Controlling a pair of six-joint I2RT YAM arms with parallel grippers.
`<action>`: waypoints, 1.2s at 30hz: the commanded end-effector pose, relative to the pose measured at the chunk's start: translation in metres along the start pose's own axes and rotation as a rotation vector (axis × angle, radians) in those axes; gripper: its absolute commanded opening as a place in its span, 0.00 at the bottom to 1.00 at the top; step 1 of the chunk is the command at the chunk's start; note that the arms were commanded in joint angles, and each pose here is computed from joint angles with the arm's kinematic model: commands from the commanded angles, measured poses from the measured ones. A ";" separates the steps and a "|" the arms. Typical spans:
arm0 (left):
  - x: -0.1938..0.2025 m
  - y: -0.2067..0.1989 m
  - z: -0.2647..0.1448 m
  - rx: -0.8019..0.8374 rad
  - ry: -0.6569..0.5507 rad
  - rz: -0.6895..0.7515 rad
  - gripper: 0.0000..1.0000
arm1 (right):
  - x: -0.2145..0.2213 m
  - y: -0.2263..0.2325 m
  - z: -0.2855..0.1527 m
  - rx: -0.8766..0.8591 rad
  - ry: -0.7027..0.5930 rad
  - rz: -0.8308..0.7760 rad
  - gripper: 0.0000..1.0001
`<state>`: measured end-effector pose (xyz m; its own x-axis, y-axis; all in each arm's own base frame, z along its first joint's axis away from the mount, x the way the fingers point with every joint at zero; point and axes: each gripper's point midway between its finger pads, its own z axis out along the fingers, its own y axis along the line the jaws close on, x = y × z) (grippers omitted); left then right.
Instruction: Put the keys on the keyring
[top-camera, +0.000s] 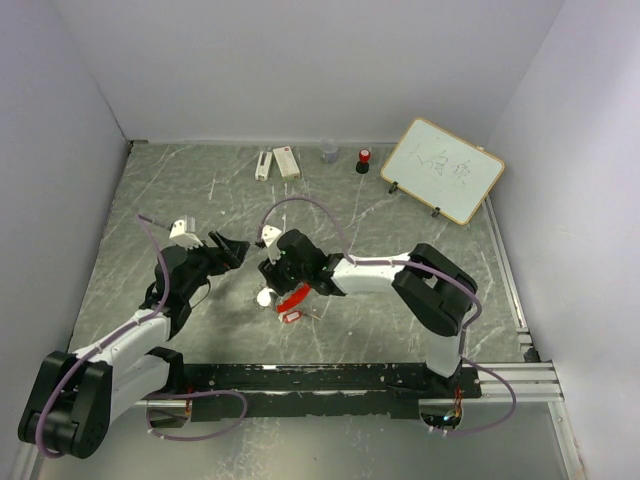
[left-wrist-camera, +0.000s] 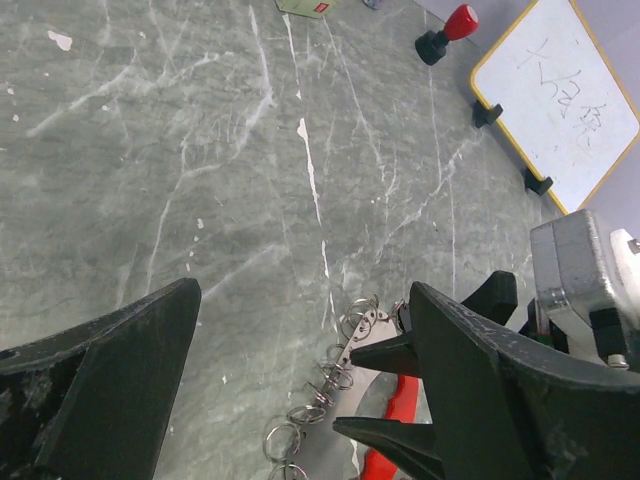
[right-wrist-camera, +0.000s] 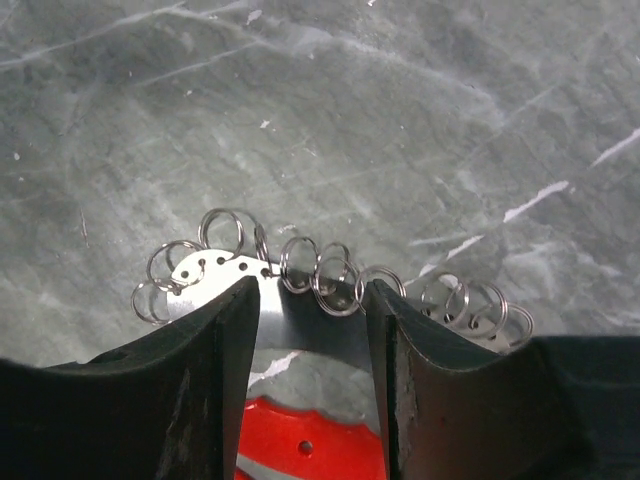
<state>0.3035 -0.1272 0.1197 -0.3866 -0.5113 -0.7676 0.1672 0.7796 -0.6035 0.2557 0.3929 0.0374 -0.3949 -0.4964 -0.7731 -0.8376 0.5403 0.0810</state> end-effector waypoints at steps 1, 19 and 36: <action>-0.006 0.009 -0.004 -0.036 -0.032 -0.007 0.97 | -0.012 0.003 0.009 0.000 -0.022 -0.034 0.47; -0.007 0.011 -0.007 -0.029 -0.037 -0.008 0.97 | -0.042 -0.026 -0.011 0.175 -0.137 -0.042 0.00; 0.008 -0.086 -0.008 0.595 0.075 0.069 0.96 | -0.107 -0.031 -0.108 0.243 -0.533 -0.121 0.00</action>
<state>0.2913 -0.1726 0.1201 -0.4909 -0.4398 -0.7520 0.4357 0.6236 -0.6491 0.2775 0.3570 0.1591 -0.0874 -0.2494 -0.9644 -0.7483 0.6555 -0.1017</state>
